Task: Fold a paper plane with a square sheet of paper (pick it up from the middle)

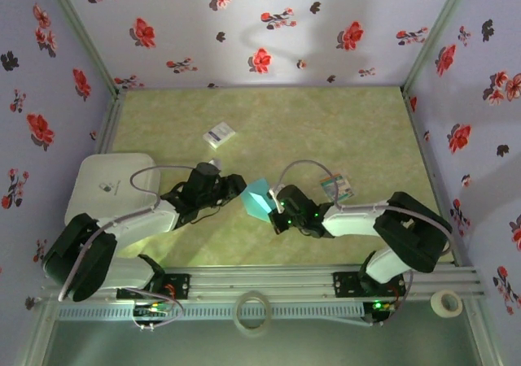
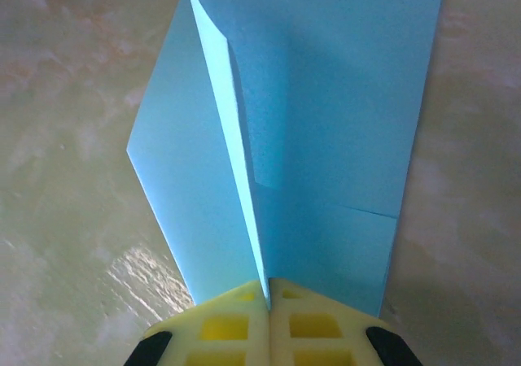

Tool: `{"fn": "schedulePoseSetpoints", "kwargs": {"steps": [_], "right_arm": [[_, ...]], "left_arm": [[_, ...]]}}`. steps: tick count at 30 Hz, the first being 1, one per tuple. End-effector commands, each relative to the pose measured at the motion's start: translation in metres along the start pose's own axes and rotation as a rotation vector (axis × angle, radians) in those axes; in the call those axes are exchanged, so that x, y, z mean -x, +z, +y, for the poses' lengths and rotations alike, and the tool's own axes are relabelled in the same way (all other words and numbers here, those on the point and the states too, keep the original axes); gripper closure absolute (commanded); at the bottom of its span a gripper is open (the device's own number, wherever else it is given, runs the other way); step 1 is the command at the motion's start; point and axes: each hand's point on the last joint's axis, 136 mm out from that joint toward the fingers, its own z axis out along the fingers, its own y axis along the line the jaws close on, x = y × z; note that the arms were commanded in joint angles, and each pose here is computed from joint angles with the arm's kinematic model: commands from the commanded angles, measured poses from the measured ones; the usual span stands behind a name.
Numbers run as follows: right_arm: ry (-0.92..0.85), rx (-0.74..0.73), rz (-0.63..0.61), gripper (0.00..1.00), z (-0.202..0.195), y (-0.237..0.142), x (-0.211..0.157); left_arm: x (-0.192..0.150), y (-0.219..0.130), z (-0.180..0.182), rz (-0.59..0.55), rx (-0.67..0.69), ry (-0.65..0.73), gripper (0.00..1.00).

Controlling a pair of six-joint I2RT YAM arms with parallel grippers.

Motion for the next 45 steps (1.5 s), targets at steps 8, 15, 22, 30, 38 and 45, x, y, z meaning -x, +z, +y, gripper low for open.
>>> {"fn": "schedulePoseSetpoints", "kwargs": {"steps": [8,15,22,30,38,45], "right_arm": [[0.233,0.194,0.091,0.94,0.010,0.003,0.005],[0.377,0.251,0.074,0.93,0.005,0.005,0.010],[0.463,0.257,0.030,0.94,-0.004,0.001,0.008],[0.470,0.245,0.005,0.94,-0.011,-0.004,0.007],[0.485,0.237,-0.026,0.93,-0.014,-0.008,0.009],[0.507,0.241,-0.043,0.92,-0.015,-0.012,0.008]], "left_arm": [[-0.008,0.017,0.001,0.067,0.006,0.025,0.64],[-0.020,0.034,-0.005,0.136,-0.004,0.040,0.83],[-0.031,0.047,0.000,0.179,0.006,0.035,0.89],[-0.041,0.066,0.005,0.216,0.017,0.035,0.92],[-0.055,0.072,0.030,0.253,0.090,0.008,0.96],[-0.065,0.068,0.047,0.269,0.131,-0.008,0.98]]}}
